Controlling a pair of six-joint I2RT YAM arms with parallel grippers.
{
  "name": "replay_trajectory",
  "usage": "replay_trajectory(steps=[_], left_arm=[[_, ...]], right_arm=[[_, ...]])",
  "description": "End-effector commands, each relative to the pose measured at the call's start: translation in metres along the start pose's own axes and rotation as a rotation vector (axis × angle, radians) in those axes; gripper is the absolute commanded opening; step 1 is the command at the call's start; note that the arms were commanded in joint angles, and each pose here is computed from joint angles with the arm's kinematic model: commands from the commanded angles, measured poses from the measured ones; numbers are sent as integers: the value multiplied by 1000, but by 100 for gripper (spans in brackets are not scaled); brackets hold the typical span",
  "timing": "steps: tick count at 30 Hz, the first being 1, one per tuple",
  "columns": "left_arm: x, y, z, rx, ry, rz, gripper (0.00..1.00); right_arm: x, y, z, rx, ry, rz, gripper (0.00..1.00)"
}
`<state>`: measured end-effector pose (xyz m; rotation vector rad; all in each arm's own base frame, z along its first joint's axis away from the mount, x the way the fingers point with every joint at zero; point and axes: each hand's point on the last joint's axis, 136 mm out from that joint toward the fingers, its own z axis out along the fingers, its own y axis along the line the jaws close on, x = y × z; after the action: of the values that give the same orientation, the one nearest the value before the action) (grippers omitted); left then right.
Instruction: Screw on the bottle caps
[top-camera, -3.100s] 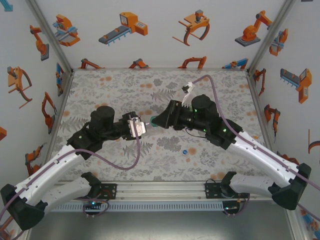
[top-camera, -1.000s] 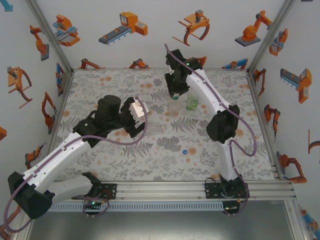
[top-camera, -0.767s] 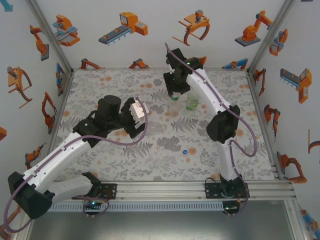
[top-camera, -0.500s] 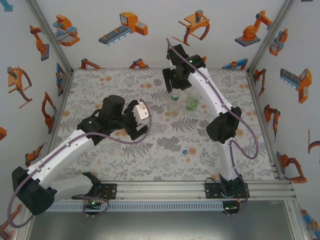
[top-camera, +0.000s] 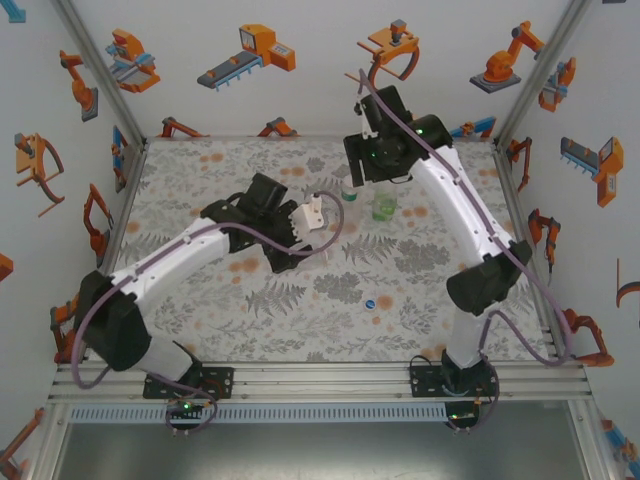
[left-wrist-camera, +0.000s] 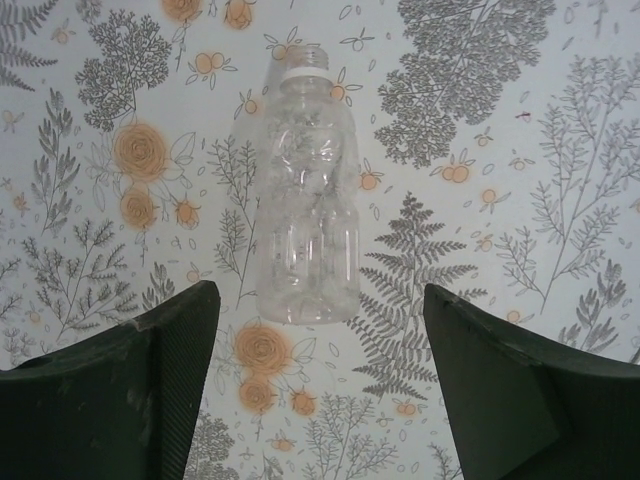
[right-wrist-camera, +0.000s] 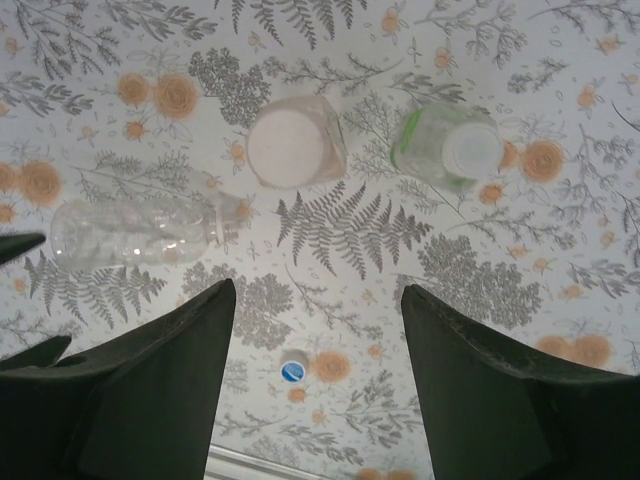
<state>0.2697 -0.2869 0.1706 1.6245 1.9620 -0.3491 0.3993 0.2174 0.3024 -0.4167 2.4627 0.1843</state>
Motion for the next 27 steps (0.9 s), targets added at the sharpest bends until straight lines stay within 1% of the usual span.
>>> replay_trajectory(steps=[1, 6, 14, 21, 27], left_arm=[[8, -3, 8, 36, 103, -17, 79], [10, 7, 38, 53, 178, -58, 83], [37, 7, 80, 96, 311, -100, 87], [62, 3, 98, 106, 399, -111, 85], [70, 3, 107, 105, 404, -114, 79]], right_arm=[[2, -15, -15, 45, -46, -5, 64], [15, -34, -35, 78, -71, 12, 64], [35, -56, -55, 100, -101, 51, 65], [43, -60, -57, 97, -95, 55, 66], [45, -58, -54, 85, -85, 54, 66]])
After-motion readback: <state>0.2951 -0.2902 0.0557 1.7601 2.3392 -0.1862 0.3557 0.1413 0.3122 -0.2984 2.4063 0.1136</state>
